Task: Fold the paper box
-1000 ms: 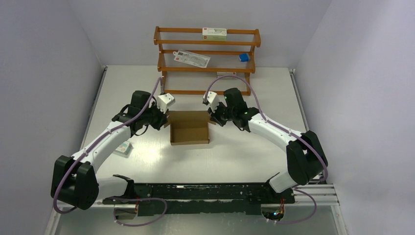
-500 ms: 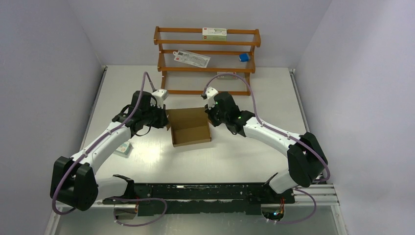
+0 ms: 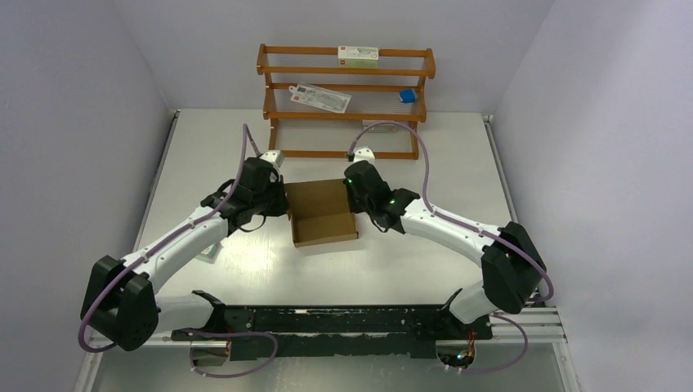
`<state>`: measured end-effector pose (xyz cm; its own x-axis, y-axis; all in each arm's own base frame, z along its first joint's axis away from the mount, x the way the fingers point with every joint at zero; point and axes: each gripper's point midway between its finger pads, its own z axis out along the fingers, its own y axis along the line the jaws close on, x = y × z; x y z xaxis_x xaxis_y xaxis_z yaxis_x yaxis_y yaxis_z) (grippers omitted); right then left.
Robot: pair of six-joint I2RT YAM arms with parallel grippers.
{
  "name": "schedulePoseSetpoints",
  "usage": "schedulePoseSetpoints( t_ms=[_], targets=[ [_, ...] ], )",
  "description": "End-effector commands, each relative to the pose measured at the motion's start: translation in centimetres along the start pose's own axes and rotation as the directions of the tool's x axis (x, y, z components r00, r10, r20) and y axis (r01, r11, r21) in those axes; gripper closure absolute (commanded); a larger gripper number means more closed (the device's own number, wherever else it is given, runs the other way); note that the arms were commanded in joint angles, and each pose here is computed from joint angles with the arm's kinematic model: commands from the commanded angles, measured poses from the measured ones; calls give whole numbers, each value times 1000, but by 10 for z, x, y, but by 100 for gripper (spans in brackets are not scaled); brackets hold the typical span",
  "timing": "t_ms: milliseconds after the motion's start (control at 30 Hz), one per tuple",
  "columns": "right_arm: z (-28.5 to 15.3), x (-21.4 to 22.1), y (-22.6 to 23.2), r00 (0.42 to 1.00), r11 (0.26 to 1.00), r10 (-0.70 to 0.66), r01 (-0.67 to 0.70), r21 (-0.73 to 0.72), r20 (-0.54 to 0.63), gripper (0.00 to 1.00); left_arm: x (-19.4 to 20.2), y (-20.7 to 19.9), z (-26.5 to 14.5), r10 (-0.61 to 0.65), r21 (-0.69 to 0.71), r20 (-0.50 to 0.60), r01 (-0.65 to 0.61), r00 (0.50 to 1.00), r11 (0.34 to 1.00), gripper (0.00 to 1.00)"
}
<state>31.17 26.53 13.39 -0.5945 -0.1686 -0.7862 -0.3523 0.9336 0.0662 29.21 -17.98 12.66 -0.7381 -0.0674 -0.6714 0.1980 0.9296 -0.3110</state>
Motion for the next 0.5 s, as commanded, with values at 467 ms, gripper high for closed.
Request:
schedulePoseSetpoints(
  t_ms=[467],
  targets=[
    [-11, 10, 8, 952, 940, 261, -288, 182, 159, 100, 5, -32, 12, -106, -12, 93, 107, 990, 994, 89]
  ],
)
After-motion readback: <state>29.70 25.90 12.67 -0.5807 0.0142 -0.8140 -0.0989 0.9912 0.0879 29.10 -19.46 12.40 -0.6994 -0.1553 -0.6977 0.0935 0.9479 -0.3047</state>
